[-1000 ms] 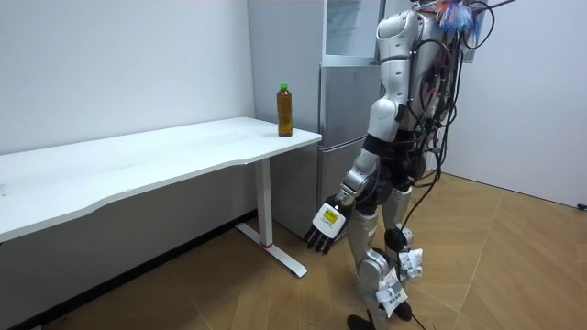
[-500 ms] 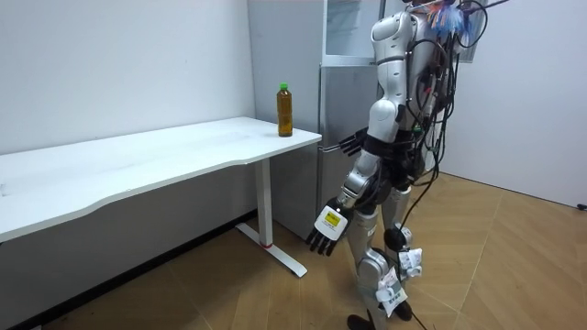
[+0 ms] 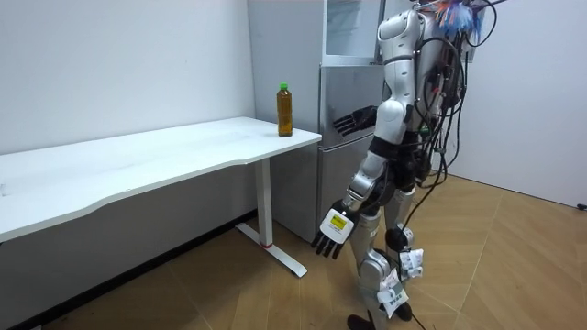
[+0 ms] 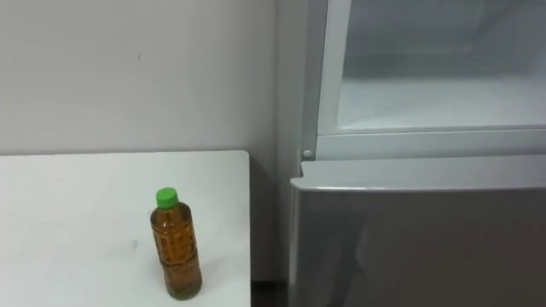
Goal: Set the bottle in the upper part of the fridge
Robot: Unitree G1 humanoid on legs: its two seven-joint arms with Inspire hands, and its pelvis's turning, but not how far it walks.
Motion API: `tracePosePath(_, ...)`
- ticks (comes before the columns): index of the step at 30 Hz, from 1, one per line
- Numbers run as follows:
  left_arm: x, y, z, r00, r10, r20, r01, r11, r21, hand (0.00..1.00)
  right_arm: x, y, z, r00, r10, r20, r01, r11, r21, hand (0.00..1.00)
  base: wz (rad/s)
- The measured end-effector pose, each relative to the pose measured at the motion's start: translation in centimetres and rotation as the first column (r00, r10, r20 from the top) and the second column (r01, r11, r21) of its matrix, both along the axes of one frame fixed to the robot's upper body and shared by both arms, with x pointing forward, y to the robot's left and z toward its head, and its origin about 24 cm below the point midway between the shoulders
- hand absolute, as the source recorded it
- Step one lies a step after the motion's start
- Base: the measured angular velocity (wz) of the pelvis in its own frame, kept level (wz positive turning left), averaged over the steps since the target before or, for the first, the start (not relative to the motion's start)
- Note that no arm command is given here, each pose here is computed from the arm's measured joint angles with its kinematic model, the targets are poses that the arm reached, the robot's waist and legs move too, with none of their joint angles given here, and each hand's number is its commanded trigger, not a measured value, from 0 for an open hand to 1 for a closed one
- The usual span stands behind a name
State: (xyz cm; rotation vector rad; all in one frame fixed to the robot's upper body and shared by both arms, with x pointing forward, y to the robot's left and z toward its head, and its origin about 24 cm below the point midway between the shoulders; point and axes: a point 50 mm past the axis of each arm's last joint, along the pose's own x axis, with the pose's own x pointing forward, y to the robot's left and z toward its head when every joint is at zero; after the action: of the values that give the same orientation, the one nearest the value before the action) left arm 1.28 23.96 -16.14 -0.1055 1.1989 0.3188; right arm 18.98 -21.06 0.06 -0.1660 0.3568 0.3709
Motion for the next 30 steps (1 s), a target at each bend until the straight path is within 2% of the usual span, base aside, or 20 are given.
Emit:
tracePosePath(13, -0.3, 0.7, 0.1, 1.0, 0.008, -0.018, -0.007, 0.999, 0.039, 0.0, 0.9, 1.0, 3.7, 0.992, 0.056, 0.115, -0.055, 0.998, -0.012, 0.0, 0.0)
tracePosePath(18, -0.6, 1.0, 0.2, 0.999, -0.027, -0.042, 0.03, 0.998, 0.058, 0.0, 2.3, 1.7, 4.9, 0.981, 0.07, 0.178, -0.07, 0.998, -0.004, 0.0, 0.02)
tracePosePath(21, -0.8, 1.1, 0.2, 0.998, -0.032, -0.062, 0.036, 0.998, 0.058, 0.0, 2.9, 2.3, 5.4, 0.976, 0.063, 0.211, -0.071, 0.997, 0.028, 0.0, 0.0)
tracePosePath(28, -1.0, 1.0, 0.1, 0.995, -0.038, -0.087, 0.042, 0.998, 0.047, 0.0, 5.7, 5.7, 9.6, 0.899, 0.034, 0.437, -0.167, 0.949, 0.268, 0.0, 0.16)
tracePosePath(30, -1.1, 0.9, 0.0, 0.995, -0.036, -0.098, 0.041, 0.998, 0.044, 0.0, 5.9, 6.3, 9.9, 0.888, 0.037, 0.458, -0.182, 0.944, 0.276, 0.0, 0.21)
